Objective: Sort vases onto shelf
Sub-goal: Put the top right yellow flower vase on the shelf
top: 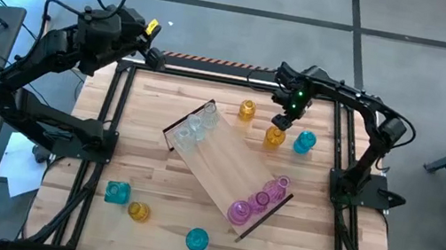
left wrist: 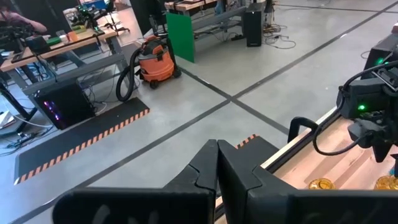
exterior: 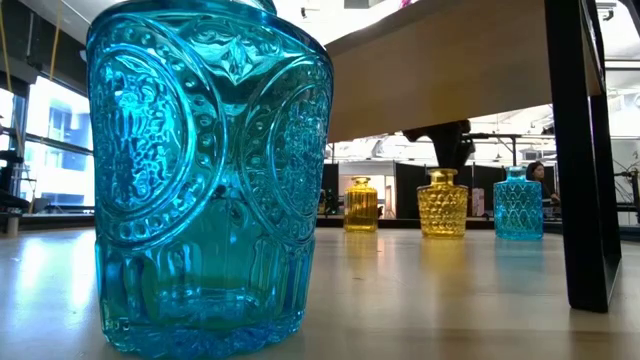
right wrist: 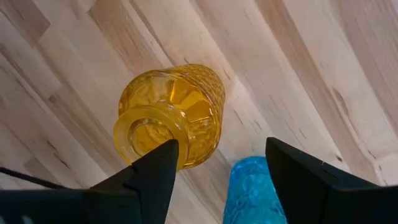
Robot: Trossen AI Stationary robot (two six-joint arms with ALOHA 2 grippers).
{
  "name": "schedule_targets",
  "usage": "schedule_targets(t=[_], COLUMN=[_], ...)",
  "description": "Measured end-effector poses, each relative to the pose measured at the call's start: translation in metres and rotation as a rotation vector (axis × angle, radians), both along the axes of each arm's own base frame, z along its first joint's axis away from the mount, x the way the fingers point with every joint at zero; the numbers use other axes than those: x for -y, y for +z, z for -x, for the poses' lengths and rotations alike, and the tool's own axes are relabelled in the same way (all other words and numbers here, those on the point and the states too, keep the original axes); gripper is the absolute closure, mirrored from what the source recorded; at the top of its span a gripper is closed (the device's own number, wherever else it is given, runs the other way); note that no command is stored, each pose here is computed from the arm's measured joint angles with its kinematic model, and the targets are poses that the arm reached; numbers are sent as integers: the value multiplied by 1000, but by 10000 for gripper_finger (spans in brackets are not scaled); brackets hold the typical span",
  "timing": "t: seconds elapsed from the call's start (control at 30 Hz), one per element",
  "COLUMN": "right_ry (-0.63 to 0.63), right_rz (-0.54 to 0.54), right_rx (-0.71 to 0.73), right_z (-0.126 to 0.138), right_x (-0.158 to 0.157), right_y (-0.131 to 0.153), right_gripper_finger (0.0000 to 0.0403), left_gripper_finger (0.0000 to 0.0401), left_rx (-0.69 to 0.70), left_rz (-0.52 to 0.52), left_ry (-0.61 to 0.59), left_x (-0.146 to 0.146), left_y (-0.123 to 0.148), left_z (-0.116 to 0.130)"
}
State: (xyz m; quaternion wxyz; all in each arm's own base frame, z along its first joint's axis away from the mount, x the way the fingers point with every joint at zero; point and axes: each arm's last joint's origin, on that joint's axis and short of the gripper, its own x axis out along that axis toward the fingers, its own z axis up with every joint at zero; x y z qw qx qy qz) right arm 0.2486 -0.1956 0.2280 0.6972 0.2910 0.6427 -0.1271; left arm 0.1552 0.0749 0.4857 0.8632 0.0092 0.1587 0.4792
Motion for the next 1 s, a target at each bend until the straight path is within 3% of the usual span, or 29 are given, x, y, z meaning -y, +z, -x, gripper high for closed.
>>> schedule_targets(t=[0.47, 1.0], right_ry=[-49, 11], right_rz=[26, 79], right_rx=[56, 42], right_z=[3, -14], right_x=[-7, -20], right_y=[18, 13], right_gripper_finger=[176, 176], left_gripper_finger=[401, 400], left_rx=[1, 31], left_rz=[0, 24], left_ry=[3, -11], left_x=[0, 0], left_y=[0, 0], left_z=[0, 0])
